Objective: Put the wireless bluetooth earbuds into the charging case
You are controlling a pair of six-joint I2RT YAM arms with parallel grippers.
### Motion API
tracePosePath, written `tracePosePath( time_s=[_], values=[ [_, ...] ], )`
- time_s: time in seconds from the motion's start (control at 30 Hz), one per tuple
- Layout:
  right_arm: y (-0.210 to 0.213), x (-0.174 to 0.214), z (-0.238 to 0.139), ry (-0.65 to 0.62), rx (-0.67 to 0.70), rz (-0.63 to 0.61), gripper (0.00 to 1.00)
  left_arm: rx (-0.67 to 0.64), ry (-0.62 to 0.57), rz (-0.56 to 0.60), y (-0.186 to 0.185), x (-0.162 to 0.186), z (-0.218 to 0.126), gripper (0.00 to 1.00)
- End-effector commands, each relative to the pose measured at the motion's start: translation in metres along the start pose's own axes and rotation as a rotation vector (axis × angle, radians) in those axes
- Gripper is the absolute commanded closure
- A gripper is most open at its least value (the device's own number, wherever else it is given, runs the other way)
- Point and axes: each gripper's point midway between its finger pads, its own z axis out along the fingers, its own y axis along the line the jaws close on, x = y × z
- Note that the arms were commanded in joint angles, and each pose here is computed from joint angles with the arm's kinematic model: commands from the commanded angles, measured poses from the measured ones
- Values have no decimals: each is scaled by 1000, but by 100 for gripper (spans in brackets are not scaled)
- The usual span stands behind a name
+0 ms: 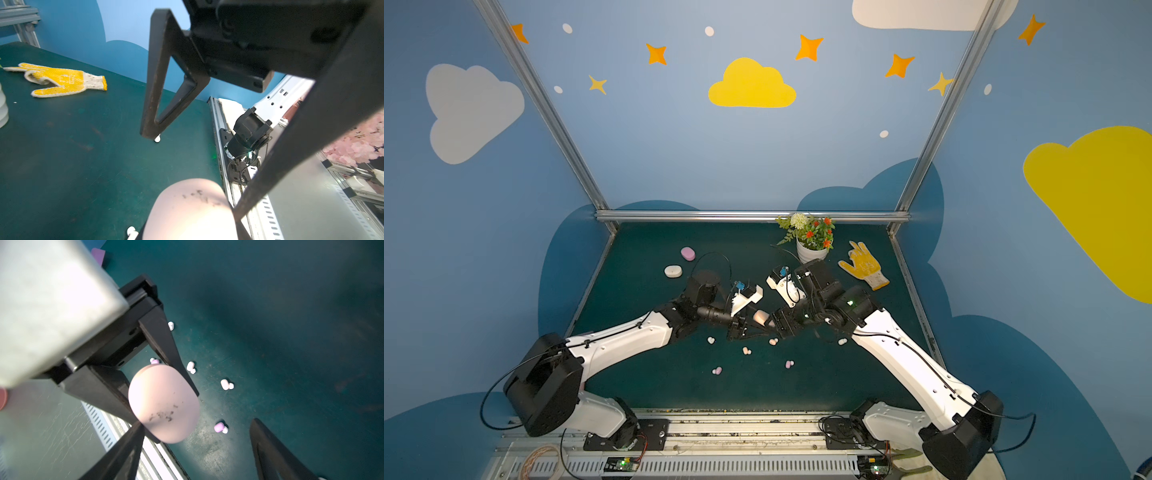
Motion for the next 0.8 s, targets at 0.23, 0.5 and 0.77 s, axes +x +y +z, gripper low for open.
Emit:
tracePosePath(
  time_s=[0.23,0.5,0.77],
  values=[
    [-41,-12,-7,-26,163,109,22,103,-55,108,-31,-27,-4,96],
    [-37,-12,-11,-21,142,136,21,67,-44,99,-23,-21,-3,96],
    [-33,0,-28,24,128,248,15,-60,-30,81,-1,-11,-5,96]
  ],
)
